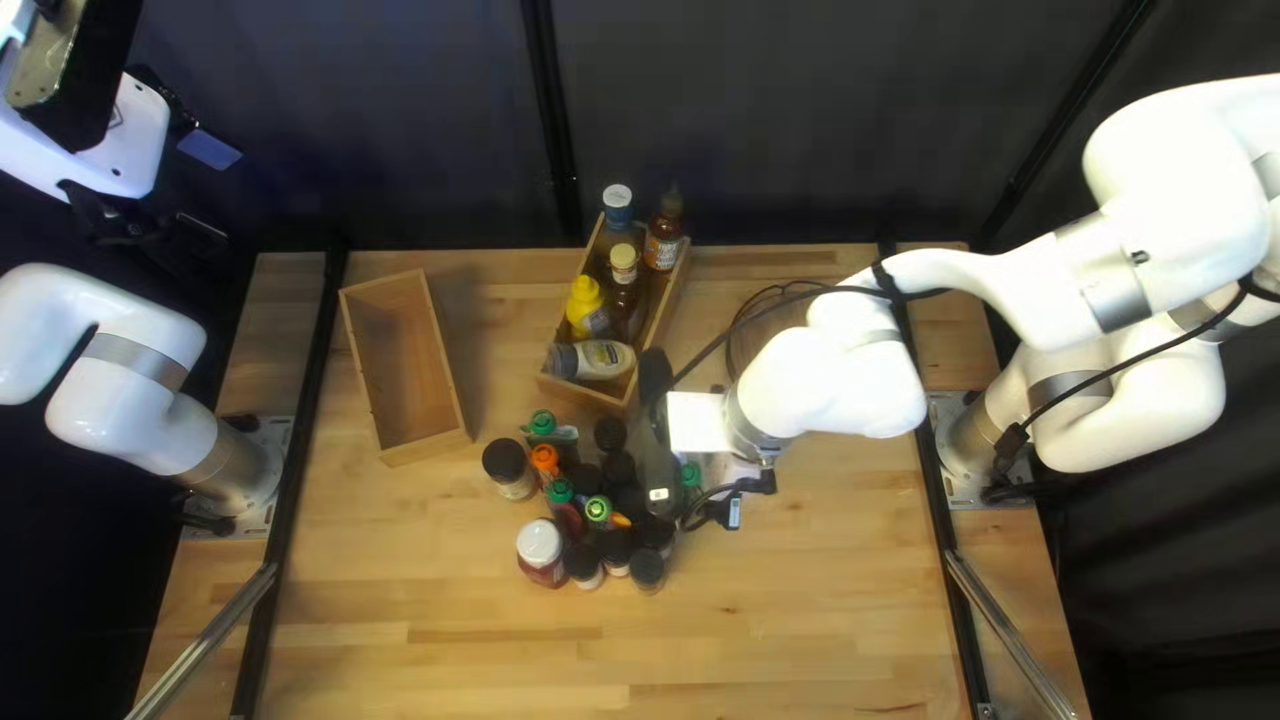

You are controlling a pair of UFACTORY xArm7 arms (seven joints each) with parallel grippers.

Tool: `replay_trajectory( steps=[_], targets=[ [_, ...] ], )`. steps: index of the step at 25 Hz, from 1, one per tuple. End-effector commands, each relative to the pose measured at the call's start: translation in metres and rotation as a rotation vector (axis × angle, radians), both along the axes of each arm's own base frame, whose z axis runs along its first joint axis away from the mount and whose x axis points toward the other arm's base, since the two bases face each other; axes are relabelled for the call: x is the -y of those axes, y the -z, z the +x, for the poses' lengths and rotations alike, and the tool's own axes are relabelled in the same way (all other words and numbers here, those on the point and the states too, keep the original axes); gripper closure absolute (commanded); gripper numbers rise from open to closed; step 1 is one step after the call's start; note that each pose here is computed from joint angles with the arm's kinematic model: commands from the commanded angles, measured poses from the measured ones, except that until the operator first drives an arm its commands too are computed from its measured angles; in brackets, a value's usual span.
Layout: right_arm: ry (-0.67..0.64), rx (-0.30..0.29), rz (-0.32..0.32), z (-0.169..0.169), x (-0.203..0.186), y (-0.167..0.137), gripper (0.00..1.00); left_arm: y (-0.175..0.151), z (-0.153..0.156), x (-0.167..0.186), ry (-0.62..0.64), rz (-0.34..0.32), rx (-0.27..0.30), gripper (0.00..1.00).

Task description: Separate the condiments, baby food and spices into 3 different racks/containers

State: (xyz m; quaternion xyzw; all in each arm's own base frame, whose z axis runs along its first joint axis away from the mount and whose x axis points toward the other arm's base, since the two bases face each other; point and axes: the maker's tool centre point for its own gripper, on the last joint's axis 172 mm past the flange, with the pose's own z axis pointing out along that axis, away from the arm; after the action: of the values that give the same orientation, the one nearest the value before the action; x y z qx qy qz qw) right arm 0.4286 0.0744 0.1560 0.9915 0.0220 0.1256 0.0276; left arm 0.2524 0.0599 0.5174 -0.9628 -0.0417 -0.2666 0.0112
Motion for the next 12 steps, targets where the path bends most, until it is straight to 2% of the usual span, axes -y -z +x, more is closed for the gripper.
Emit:
replay_trajectory(
  steps=[1,9,12],
  targets=[
    [0.015,-0.007,-0.023,0.003,0.007,0.009,0.00,0.000,0.000,0.000,0.000,0.000,0.000,0.00],
    [0.017,-0.012,-0.023,0.005,0.006,0.013,0.00,0.000,0.000,0.000,0.000,0.000,0.000,0.00],
    [0.018,-0.003,-0.015,-0.003,0.009,0.000,0.00,0.000,0.000,0.000,0.000,0.000,0.000,0.00]
  ],
)
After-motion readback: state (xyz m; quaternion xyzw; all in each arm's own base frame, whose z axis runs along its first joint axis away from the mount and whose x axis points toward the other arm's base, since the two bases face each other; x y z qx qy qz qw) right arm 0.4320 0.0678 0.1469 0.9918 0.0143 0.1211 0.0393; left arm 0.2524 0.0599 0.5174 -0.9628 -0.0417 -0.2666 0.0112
